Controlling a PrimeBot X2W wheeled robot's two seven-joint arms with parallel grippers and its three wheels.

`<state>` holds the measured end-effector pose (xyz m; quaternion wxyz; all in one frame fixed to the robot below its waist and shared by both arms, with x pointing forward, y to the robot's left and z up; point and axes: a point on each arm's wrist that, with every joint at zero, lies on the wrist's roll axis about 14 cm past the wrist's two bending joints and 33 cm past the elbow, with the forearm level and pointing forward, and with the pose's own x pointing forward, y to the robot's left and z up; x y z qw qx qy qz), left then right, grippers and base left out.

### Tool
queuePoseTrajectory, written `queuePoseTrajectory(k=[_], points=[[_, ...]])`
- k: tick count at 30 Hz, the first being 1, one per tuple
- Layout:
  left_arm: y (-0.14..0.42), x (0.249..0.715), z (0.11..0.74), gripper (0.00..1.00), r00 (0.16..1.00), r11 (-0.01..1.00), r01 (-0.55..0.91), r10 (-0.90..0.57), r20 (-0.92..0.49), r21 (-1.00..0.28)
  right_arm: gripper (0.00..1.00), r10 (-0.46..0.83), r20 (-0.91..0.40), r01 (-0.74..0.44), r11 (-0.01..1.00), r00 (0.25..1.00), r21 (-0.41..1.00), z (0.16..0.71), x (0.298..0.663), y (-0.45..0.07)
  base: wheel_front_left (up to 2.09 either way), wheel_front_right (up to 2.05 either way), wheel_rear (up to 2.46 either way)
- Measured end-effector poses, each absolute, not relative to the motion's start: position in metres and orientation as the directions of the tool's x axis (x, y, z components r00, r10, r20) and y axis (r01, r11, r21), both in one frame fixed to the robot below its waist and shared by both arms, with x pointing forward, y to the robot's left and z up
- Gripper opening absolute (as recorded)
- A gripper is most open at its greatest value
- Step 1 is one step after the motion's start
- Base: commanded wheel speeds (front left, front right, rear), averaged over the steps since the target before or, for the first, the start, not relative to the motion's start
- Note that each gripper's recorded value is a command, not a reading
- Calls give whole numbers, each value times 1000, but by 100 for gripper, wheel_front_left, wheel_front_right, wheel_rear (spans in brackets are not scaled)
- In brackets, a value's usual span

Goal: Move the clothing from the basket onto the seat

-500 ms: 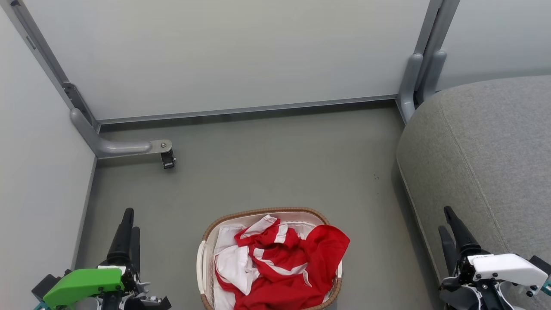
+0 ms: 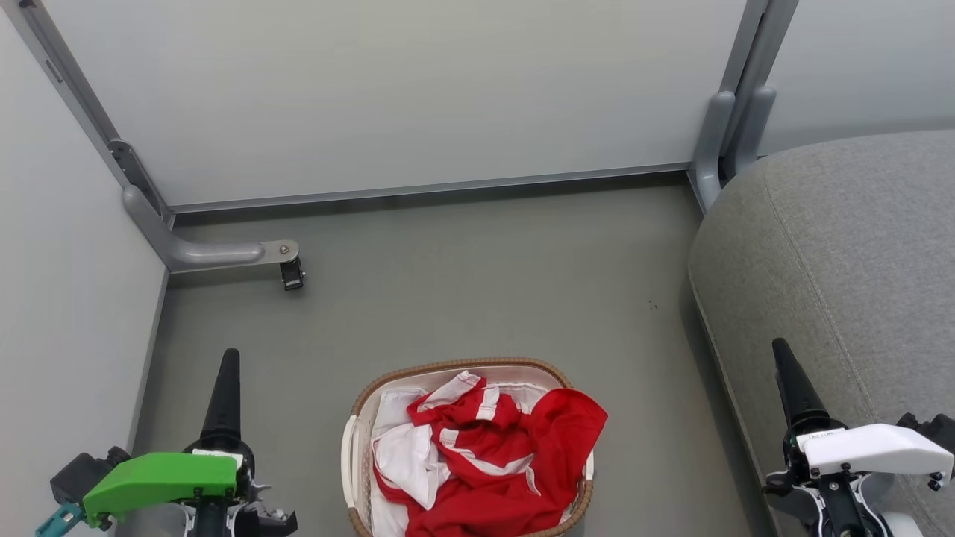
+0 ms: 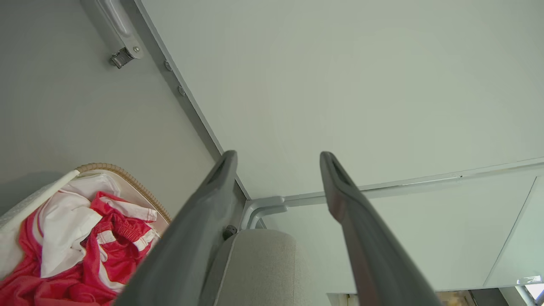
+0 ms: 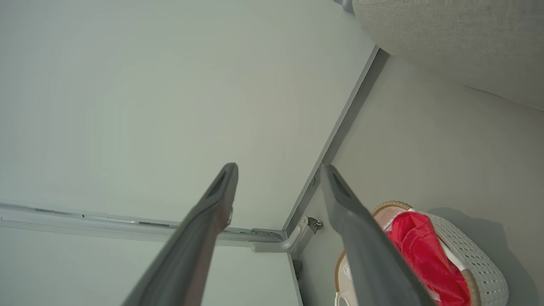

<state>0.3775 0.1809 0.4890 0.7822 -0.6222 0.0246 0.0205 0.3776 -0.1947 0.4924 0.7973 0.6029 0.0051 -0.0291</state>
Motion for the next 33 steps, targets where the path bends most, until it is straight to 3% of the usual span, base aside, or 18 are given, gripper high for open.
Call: queuePoseTrajectory(k=[17,33], points=[[160,379,504,100,999,592,0,-38,-28,-806,100,0,24,-19,609,1000,793,511,382,-181,0,0,0],[146,372,492,100,996,773,29,-72,-43,-634,100,41,33,-52,793,999,606,509,381,-169,0,0,0]])
